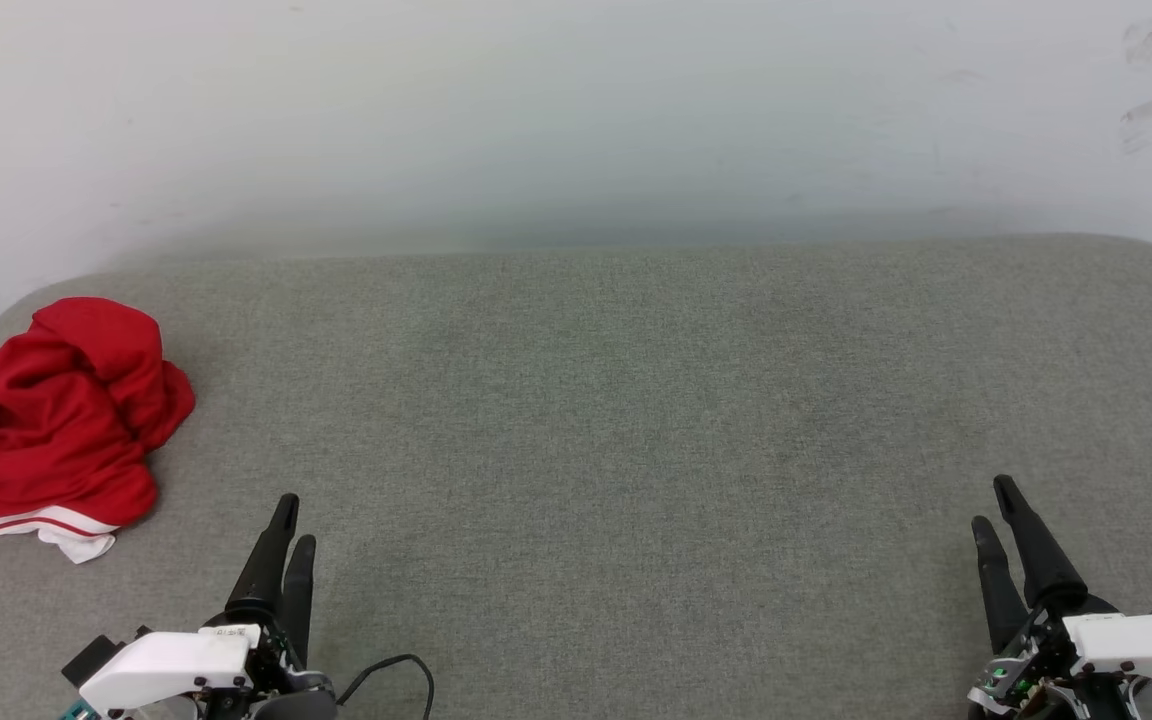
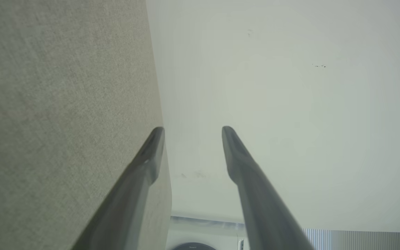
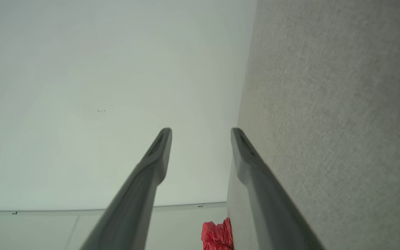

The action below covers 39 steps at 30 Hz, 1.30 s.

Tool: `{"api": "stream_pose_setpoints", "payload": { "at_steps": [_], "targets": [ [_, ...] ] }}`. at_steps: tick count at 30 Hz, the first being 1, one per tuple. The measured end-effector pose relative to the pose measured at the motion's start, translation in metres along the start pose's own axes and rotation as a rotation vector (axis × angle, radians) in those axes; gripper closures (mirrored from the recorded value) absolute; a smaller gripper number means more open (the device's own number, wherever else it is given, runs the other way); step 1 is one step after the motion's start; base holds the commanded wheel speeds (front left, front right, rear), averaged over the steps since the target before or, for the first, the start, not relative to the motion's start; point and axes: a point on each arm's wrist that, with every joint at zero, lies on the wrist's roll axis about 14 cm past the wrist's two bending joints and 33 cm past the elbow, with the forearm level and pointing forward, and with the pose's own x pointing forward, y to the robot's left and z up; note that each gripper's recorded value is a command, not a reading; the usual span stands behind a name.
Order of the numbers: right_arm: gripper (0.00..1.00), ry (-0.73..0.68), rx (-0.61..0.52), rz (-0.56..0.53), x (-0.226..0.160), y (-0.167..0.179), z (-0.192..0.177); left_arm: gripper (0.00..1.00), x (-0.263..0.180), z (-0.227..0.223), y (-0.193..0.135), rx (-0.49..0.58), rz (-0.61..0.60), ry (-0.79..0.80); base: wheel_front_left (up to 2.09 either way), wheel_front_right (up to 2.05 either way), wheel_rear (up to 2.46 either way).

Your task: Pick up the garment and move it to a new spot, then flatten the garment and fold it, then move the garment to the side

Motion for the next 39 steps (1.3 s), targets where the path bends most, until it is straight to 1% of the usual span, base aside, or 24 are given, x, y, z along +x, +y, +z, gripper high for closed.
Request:
{"api": "stream_pose_setpoints", "payload": {
  "at_steps": [2,10,14,19,27,28,32,34,39],
  "targets": [
    [0.00,-0.005,-0.004,-0.017,-0.003,-0.006,0.000,0.00,-0.003,0.000,0.006,0.000,0.016,-0.004,0.00,0.00,0.00],
    [0.00,-0.016,-0.049,0.001,-0.001,0.000,-0.003,0.00,-0.003,0.003,0.001,0.042,0.001,-0.034,0.00,0.00,0.00],
    [0.00,-0.029,-0.086,0.005,-0.001,0.002,-0.001,0.00,-0.006,0.008,0.002,0.077,0.007,-0.057,0.00,0.00,0.00],
    [0.00,-0.051,-0.152,0.011,-0.002,0.005,0.003,0.00,-0.008,0.026,-0.001,0.143,0.005,-0.119,0.00,0.00,0.00],
    [0.00,-0.072,-0.331,0.040,-0.001,0.016,0.006,0.00,-0.012,0.054,-0.009,0.251,-0.003,-0.213,0.00,0.00,0.00],
    [0.00,-0.082,-0.405,0.057,-0.001,0.023,0.008,0.00,-0.014,0.061,-0.014,0.297,-0.012,-0.241,0.00,0.00,0.00],
    [0.00,-0.098,-0.519,0.075,-0.001,0.030,0.010,0.00,-0.014,0.067,-0.022,0.357,-0.025,-0.268,0.00,0.00,0.00],
    [0.00,-0.089,-0.602,0.091,0.000,0.035,0.005,0.00,-0.014,0.068,-0.030,0.389,-0.043,-0.280,0.00,0.00,0.00],
    [0.00,-0.087,-0.760,0.149,0.002,0.052,-0.004,0.00,-0.013,0.065,-0.052,0.515,-0.079,-0.297,0.00,0.00,0.00]
  ]
}}
